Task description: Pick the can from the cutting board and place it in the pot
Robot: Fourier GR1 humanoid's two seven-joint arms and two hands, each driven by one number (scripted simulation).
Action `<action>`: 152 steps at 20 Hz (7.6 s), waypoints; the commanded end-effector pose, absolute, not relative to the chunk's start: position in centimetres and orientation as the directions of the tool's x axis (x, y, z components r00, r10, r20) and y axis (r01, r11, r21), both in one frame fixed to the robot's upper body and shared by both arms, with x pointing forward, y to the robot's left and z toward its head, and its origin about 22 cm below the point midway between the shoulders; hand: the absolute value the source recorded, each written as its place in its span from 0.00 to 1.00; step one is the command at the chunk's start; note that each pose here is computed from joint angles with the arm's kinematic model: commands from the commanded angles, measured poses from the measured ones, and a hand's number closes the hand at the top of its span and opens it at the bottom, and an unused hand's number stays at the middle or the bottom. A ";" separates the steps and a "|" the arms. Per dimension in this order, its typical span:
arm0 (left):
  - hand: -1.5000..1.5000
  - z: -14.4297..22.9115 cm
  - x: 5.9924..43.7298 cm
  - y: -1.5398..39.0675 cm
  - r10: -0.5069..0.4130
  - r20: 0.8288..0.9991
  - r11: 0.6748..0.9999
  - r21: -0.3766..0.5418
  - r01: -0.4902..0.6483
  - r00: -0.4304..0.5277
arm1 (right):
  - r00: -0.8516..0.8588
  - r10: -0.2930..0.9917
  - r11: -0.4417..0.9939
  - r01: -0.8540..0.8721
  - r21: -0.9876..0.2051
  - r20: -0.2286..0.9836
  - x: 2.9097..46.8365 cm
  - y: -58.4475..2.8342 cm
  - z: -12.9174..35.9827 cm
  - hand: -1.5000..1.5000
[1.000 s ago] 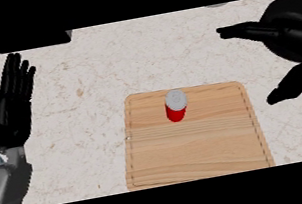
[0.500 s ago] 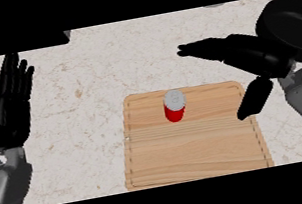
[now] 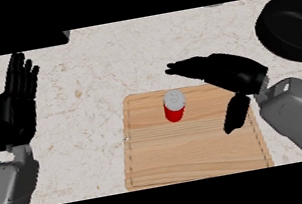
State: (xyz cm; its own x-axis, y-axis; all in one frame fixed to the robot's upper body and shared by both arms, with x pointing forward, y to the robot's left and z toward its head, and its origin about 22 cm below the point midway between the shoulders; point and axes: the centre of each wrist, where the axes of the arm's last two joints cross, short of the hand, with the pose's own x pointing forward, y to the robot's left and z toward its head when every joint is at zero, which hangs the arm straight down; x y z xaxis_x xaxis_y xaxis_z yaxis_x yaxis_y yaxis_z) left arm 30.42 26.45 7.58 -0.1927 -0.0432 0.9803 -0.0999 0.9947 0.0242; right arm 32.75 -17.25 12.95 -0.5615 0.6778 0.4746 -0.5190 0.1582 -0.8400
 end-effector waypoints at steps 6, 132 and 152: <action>0.50 6.4 30.1 27.9 -0.046 0.982 0.995 0.029 -0.095 -0.186 | -0.596 0.635 0.208 -0.482 -0.851 0.492 31.3 -13.3 9.9 0.00; 0.50 8.3 30.5 26.9 -0.041 0.983 0.996 0.026 -0.085 -0.178 | 0.130 0.443 0.613 0.678 -0.406 0.887 39.3 -45.7 16.8 0.00; 0.50 7.9 30.7 26.7 -0.035 0.980 0.996 0.018 -0.088 -0.194 | -0.015 0.391 0.522 0.827 -0.209 0.920 24.8 -60.0 16.3 0.00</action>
State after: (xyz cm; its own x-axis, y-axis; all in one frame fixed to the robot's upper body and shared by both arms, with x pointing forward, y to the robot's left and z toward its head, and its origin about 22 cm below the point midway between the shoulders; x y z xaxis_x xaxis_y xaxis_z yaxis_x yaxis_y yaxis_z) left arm 30.40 27.06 8.28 -0.1914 -0.0410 0.9807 -0.0918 0.9955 0.0237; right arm 27.27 -57.69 14.01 -0.0173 0.3887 0.9212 0.8164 0.5374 -0.2114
